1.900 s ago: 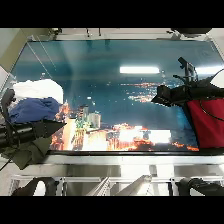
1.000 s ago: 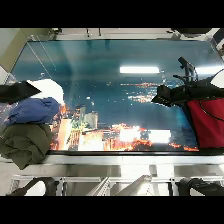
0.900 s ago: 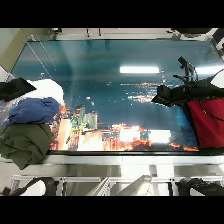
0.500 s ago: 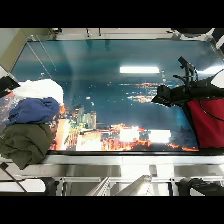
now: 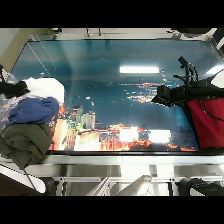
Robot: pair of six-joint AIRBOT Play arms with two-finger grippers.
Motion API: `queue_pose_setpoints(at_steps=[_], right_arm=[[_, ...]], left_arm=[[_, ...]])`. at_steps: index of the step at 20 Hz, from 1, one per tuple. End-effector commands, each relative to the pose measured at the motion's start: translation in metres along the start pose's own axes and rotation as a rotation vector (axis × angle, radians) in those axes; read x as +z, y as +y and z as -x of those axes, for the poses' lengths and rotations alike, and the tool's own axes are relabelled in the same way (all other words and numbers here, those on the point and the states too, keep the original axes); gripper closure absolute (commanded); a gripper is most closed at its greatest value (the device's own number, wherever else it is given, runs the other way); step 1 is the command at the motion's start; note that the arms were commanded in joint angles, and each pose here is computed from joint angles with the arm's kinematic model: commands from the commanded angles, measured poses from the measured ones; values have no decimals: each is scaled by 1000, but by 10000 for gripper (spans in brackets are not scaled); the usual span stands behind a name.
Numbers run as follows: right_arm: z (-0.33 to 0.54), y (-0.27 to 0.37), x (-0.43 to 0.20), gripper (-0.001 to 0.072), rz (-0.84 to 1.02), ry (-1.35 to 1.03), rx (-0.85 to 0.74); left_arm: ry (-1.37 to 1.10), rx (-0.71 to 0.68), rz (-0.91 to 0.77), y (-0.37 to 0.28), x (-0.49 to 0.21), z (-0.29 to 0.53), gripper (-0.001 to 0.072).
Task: Fold the shirts.
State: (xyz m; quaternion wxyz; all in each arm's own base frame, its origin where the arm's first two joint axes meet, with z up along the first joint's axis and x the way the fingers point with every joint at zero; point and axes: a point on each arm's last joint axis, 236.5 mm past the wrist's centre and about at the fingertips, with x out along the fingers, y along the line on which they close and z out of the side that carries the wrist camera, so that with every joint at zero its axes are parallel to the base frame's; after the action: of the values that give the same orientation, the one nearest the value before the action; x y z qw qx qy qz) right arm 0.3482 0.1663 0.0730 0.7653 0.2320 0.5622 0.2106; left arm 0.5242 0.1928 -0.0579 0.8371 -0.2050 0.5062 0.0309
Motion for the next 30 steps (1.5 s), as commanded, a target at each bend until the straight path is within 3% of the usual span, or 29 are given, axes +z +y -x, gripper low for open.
queue_pose_setpoints(at_steps=[1, 3, 5, 9, 14, 20, 21, 23, 25, 26, 27, 28, 30], right_arm=[[0, 0, 0, 693, 0, 0, 1], [0, 0, 0, 693, -1, 1, 1], [0, 0, 0, 694, -1, 0, 1], [0, 2, 0, 693, -5, 0, 9], [0, 9, -4, 692, -14, 16, 35], [1, 8, -28, 692, -11, 118, 34], [1, 8, -28, 692, -11, 118, 34], [2, 8, -28, 689, -10, 119, 33], [2, 0, -31, 682, 29, 131, 2], [2, -8, -32, 630, 47, 136, -26], [3, -18, -31, 401, 58, 136, -66], [6, -29, -29, 234, 63, 131, -105], [14, -58, -21, 217, 55, 106, -194]], left_arm=[[-10, -64, -115, -60, 30, 34, 707], [-95, -161, -184, -125, 54, 78, 707], [-201, -358, -243, -218, 65, 137, 707], [-218, -784, -367, -392, 2, 246, 689], [-25, -845, -574, -485, -127, 243, 689], [233, -818, -594, -501, -215, 179, 677], [252, -813, -597, -497, -217, 177, 409], [277, -797, -566, -484, -209, 180, -10], [327, -767, -511, -459, -198, 185, -8], [364, -750, -496, -444, -198, 186, -7], [406, -734, -479, -427, -201, 186, -7], [449, -717, -451, -411, -208, 183, -7], [501, -693, -402, -385, -228, 170, -6]])
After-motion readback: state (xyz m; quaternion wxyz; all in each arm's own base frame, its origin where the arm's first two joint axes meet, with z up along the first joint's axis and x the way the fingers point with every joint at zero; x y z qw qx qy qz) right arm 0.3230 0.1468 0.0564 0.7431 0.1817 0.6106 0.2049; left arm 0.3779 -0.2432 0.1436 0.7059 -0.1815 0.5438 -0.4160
